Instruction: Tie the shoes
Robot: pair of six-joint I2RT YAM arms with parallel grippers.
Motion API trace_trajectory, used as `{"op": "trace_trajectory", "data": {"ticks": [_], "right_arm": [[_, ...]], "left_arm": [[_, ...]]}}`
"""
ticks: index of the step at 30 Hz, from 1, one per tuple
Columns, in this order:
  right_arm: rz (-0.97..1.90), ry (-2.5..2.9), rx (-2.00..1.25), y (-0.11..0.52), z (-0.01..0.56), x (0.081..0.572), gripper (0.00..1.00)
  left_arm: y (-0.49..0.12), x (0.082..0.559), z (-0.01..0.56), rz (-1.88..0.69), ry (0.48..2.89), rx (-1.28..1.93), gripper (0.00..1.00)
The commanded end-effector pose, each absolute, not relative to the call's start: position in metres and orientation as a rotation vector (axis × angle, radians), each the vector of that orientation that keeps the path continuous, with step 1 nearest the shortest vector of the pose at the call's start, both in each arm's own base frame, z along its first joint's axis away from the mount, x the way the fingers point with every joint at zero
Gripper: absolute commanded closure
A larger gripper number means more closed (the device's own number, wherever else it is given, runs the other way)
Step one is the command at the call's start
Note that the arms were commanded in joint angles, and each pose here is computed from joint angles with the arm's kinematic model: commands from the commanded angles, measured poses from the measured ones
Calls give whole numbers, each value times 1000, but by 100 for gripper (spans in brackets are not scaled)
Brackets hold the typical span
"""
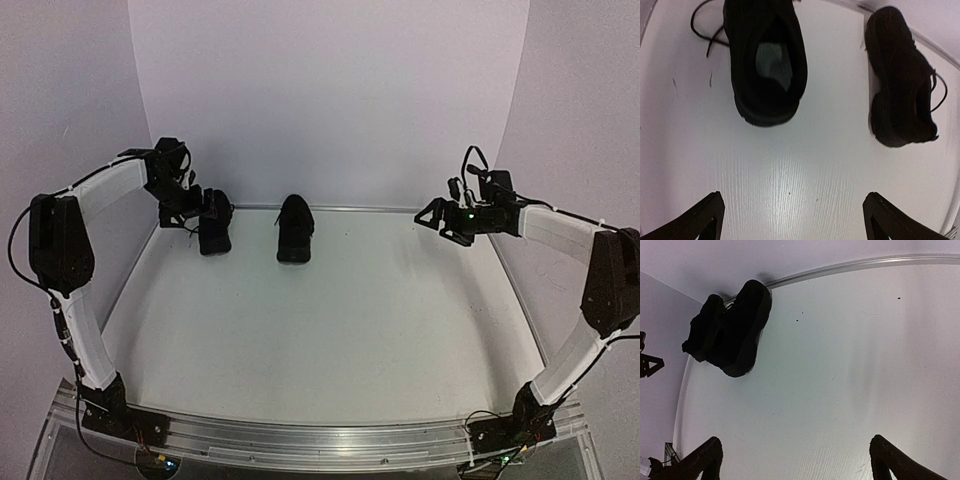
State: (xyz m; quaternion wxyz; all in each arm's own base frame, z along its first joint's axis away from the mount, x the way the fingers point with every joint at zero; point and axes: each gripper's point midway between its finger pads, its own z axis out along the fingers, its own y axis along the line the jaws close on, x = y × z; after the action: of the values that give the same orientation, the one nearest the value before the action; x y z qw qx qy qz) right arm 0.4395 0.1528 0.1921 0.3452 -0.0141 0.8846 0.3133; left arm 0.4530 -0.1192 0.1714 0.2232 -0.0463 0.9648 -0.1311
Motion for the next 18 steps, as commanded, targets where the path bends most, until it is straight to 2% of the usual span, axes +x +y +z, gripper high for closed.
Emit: {"op": "trace_trajectory", "data": {"ticks": [1, 5, 10, 18], "right_arm": [[826, 2258, -81, 158, 211, 447, 2], [811, 2268, -73, 156, 211, 447, 2], [807, 2274, -50, 154, 212, 442, 2], [766, 2278, -15, 146, 215, 438, 2]], "left_arm": [[-93, 510, 208, -350, 2516, -228, 0], [-78, 553, 223, -329, 2449, -236, 1], [-59, 587, 209, -364, 2379, -288, 3], [-65, 607, 143, -380, 2458, -235, 11]]}}
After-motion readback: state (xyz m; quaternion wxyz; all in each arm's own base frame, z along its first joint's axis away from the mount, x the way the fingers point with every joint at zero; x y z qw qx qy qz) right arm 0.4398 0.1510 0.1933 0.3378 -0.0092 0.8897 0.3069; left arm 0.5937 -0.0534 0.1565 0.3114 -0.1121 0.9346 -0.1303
